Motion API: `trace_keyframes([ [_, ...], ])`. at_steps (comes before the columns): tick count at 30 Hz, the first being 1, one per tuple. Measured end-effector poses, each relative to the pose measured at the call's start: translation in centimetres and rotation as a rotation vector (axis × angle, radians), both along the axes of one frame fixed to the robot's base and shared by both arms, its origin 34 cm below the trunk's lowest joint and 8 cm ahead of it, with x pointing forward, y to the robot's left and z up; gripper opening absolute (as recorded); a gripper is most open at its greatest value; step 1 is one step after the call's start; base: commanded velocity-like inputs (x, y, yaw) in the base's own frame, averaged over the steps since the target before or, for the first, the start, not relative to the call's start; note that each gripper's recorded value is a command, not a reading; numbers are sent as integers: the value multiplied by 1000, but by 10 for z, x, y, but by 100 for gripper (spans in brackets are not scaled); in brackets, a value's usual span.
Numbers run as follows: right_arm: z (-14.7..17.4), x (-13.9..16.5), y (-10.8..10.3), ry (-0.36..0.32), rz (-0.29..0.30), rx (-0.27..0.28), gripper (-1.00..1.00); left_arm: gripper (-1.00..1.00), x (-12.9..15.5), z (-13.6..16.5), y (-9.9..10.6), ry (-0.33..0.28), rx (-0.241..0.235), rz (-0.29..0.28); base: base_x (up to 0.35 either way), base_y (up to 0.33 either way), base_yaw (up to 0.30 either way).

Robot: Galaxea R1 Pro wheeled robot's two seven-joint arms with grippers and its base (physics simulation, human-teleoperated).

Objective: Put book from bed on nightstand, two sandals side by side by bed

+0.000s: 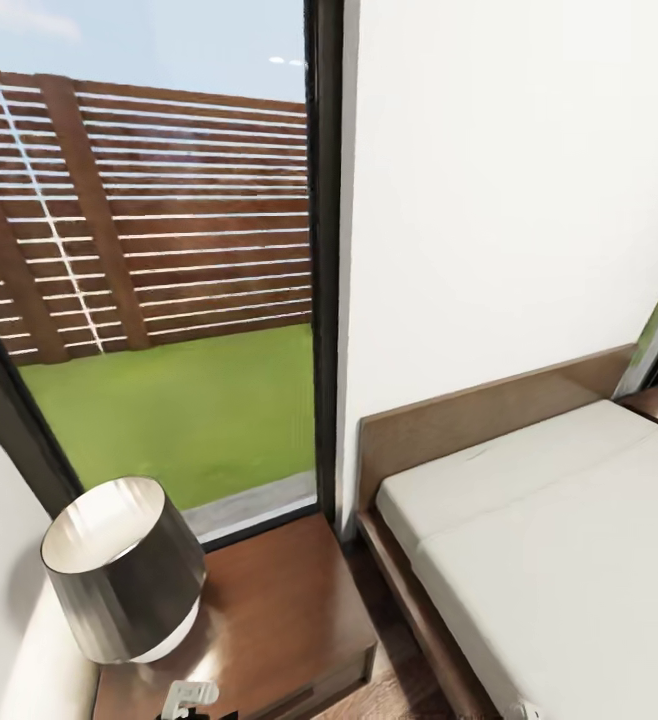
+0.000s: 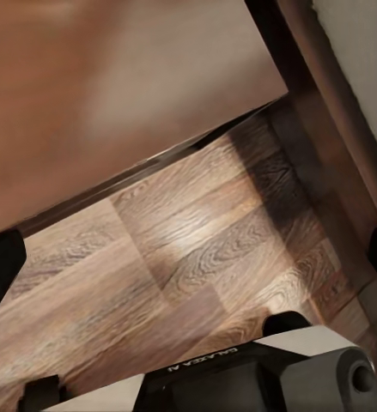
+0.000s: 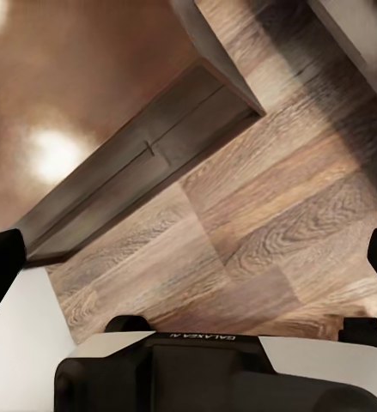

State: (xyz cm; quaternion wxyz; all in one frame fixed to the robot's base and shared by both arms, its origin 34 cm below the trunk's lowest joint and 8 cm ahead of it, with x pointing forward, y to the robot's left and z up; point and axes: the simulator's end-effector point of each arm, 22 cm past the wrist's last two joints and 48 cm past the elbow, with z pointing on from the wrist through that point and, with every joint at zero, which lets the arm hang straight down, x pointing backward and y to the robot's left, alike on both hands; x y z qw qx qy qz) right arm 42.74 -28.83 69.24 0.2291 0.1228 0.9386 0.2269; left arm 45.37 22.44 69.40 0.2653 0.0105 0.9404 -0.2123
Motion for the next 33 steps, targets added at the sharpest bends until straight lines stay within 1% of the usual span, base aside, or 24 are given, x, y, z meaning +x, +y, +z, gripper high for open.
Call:
trace_keyframes([
  [33, -4, -4, 0, 12, 0, 0, 100, 100, -4, -4, 0, 12, 0, 0, 0, 0, -300],
])
